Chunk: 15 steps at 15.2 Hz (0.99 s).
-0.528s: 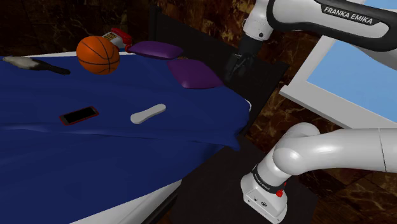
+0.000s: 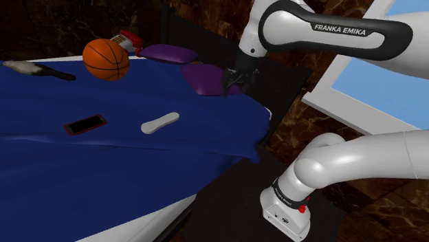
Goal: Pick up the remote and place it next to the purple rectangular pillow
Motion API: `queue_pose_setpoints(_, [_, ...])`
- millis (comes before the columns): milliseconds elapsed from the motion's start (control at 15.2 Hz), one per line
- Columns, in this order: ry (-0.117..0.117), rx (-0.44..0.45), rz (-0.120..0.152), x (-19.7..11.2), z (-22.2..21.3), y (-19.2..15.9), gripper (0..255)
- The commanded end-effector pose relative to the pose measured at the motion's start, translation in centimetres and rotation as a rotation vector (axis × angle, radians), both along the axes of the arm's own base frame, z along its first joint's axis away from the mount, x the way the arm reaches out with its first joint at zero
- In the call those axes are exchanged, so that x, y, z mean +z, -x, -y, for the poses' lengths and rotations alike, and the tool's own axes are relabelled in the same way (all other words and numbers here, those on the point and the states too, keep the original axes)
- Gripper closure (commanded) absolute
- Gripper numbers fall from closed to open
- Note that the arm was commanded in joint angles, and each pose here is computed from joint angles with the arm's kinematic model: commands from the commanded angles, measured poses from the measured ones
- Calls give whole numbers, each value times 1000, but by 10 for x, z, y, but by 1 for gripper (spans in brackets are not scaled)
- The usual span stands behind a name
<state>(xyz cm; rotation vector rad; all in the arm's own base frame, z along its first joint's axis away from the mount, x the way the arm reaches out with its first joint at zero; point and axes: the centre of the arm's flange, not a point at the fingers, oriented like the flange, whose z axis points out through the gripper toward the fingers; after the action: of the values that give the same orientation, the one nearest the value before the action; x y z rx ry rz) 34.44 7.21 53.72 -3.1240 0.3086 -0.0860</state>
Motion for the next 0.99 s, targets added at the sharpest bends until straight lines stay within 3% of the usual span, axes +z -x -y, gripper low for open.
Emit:
queue_pose_setpoints(0, [-5, -79, -1, -17, -17, -12, 0])
queue_pose_setpoints(924, [-28, -593, -19, -134, -98, -131, 0])
